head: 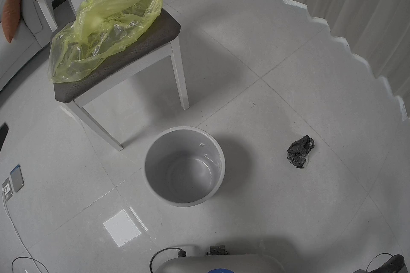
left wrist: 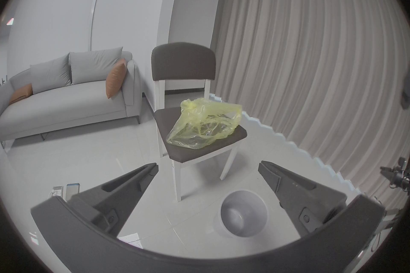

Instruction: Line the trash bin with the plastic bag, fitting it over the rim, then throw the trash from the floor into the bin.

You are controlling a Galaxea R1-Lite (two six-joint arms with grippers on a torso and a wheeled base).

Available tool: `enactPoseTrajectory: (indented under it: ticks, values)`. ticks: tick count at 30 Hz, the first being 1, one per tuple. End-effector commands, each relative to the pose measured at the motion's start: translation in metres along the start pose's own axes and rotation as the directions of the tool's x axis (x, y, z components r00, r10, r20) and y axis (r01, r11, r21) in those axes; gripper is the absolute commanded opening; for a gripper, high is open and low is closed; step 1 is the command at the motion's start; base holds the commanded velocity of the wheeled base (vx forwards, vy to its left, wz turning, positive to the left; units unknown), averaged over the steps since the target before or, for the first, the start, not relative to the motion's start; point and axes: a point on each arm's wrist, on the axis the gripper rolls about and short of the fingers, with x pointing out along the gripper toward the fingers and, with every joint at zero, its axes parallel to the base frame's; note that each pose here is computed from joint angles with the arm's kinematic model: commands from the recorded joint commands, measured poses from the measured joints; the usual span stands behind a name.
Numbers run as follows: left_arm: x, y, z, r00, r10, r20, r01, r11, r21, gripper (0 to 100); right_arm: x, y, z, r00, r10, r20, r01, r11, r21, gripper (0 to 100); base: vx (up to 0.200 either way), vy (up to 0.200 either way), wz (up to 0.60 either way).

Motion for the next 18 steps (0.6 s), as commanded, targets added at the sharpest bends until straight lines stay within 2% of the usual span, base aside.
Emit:
enactPoseTrajectory:
  ticks: [1,7,9,18]
  values:
    - [0.122,0.016,0.031,0.989,0.104,-0.102,-0.104,0.995,0.007,100,0.081,-0.003,0.075,0.993,0.091,-0.081,-0.092,0.996,-0.015,100,0.000,0.000,0.00]
    - [0.156,0.024,0.027,0.979,0.135,-0.149,-0.124,0.989,0.085,100,0.082,-0.002,0.073,0.991,0.104,-0.089,-0.106,0.994,-0.013,100,0.000,0.000,0.00]
    - [0.173,0.031,0.025,0.974,0.153,-0.167,-0.133,0.983,0.126,100,0.081,-0.002,0.070,0.987,0.132,-0.094,-0.133,0.991,-0.007,100,0.000,0.000,0.00]
    - [0.199,0.046,0.018,0.964,0.179,-0.197,-0.158,0.980,0.120,100,0.081,-0.002,0.069,0.986,0.138,-0.097,-0.139,0.990,-0.005,100,0.000,0.000,0.00]
